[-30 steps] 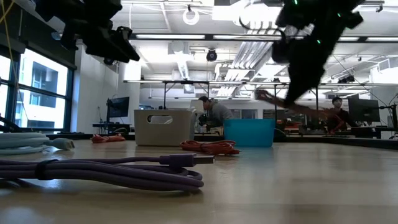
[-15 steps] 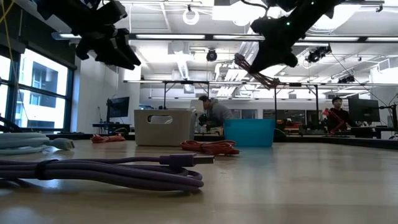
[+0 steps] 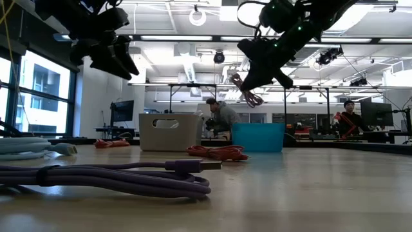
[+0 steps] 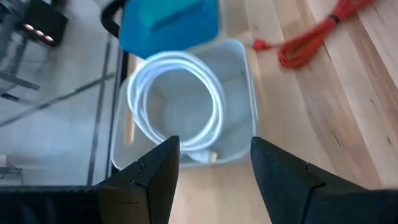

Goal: Pick & Place USB Port
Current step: Put the pink charger cable into the blue bin, then put the top orange charger cable into the blue bin

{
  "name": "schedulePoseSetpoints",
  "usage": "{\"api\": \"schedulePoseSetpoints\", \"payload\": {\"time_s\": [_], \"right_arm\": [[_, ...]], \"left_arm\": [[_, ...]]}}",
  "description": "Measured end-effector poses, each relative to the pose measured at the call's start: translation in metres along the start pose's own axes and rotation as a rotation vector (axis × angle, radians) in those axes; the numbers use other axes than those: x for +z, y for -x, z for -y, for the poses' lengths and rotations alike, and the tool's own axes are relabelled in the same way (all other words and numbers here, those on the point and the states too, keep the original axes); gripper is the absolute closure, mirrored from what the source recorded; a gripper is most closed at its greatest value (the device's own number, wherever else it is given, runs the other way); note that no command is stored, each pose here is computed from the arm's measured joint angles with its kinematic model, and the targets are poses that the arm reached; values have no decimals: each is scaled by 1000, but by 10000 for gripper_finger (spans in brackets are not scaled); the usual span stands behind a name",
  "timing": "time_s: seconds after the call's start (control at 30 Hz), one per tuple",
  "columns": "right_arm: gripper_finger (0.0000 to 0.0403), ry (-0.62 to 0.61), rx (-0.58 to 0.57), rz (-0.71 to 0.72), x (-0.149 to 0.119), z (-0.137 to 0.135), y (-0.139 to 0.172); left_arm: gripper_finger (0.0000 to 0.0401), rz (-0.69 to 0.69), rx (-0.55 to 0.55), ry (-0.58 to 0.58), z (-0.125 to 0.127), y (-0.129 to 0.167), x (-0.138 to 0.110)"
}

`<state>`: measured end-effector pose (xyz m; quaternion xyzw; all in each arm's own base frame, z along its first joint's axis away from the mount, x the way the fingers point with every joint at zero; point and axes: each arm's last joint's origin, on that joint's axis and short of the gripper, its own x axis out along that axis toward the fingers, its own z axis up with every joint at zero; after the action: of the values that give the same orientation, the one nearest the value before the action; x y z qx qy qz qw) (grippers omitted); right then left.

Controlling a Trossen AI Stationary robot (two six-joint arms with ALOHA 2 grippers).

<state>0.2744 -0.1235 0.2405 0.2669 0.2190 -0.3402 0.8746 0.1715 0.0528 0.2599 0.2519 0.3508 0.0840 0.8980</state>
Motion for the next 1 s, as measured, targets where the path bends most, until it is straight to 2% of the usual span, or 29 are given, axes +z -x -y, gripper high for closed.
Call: {"api": "schedulePoseSetpoints", "payload": {"time_s": [0.13, 0.27, 0.4, 0.63, 1.0], "right_arm": [[395, -27, -52, -3, 0, 5, 0], [395, -52, -56, -34, -1, 10, -1], [369, -44, -79, -73, -4, 12, -1], [331, -10, -45, -101, -5, 12, -1], [325, 1, -66, -107, -6, 14, 0]], "left_arm": [[208, -41, -30, -3, 3, 0, -4], [208, -53, -39, -3, 4, 0, -5], [208, -52, -39, -3, 4, 0, -5], [208, -59, -30, -3, 3, 0, -5], [208, -64, -32, -4, 4, 0, -6]]}}
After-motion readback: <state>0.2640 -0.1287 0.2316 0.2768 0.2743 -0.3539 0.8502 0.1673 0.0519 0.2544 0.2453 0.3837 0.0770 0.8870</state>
